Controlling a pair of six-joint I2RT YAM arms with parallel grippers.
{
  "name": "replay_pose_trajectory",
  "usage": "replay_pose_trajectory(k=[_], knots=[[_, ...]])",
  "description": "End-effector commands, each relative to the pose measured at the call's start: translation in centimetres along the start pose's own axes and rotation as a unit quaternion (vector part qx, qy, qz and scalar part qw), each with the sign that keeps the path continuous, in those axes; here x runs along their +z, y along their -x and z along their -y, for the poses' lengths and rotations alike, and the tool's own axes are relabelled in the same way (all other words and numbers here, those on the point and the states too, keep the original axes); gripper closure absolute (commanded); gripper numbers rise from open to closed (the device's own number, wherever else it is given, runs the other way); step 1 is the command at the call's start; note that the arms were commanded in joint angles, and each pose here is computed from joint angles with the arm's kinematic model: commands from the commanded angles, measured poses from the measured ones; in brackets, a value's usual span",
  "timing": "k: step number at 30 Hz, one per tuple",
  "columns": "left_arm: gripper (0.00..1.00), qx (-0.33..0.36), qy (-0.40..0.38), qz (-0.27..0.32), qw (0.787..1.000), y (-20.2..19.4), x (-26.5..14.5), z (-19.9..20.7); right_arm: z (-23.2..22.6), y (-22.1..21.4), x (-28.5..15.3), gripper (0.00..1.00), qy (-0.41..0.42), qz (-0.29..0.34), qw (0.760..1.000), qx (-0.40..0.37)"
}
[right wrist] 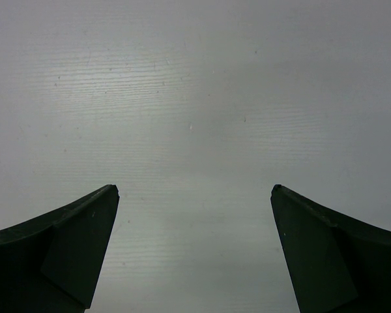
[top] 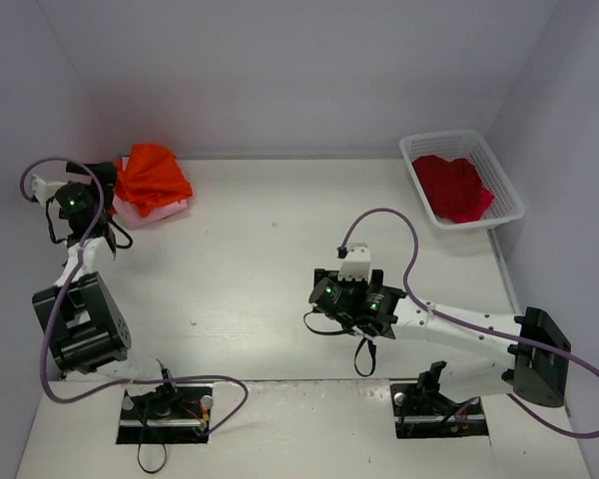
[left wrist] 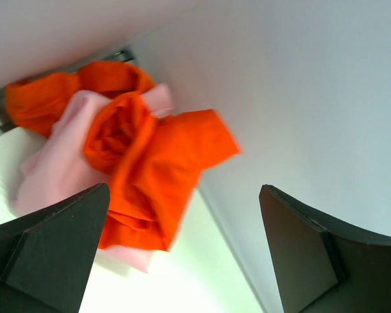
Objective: Fold and stack the t-shirts
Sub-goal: Put the neatly folded tshirt into the corner of the board with the left arm
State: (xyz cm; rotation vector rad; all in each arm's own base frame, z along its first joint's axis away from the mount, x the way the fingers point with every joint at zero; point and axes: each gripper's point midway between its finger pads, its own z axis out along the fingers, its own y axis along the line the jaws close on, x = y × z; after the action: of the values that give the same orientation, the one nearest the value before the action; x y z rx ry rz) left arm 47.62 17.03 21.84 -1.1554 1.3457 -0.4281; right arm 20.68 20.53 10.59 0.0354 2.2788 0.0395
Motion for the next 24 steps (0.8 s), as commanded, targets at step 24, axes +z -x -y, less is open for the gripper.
replay_pose_trajectory(k=[24], knots=[[0.07, 0.066, -0.26, -0.15, 0.952, -7.4, -5.9, 18.6, -1.4, 8.0, -4.7, 0.0, 0.061, 0.089, 0.992, 0.066]])
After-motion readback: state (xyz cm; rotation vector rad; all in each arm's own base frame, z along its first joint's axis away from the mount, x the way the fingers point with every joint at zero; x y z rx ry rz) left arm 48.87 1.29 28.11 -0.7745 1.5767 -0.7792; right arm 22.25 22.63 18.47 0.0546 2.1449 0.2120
